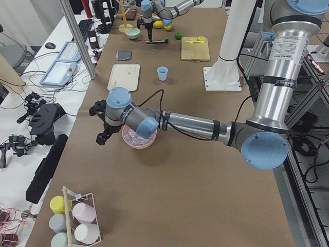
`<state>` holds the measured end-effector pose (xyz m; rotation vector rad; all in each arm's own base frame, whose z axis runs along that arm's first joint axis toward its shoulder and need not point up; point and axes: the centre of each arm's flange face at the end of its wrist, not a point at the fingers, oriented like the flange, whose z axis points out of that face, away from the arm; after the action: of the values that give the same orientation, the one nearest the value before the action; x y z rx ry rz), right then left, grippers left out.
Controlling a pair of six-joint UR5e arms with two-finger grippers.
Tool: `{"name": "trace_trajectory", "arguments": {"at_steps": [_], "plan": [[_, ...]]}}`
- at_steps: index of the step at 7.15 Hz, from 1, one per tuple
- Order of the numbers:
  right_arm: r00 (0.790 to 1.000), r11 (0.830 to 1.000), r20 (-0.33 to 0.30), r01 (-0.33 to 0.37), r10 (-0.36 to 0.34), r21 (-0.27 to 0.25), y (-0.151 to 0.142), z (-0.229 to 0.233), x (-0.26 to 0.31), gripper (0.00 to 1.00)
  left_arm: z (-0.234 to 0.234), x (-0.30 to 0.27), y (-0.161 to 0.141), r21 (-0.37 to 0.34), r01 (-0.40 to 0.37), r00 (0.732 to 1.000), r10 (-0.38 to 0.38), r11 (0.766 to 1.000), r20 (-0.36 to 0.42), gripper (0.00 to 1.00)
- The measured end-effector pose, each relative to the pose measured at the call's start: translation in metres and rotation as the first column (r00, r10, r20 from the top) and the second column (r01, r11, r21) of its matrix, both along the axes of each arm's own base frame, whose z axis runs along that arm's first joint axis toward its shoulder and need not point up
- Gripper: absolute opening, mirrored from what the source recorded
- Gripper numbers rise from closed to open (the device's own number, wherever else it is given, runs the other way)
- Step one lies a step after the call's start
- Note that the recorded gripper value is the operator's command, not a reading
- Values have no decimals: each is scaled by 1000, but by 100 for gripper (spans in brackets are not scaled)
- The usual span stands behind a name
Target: Mash ice and strawberries in cup
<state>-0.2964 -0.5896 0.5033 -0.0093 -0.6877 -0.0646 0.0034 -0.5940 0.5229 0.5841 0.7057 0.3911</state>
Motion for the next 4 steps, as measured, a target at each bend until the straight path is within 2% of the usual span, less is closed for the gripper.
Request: {"name": "trace_trajectory", "arguments": {"at_steps": [2,4], "plan": [[997,998,44,-63,62,0,-22,-17,48,100,2,0,0,-14,-1,1000,1,1000,-2,97],[985,990,93,-144,143,0,-41,-32,123,100,4,-4,-3,-61,5,1000,-5,998,0,98]]}}
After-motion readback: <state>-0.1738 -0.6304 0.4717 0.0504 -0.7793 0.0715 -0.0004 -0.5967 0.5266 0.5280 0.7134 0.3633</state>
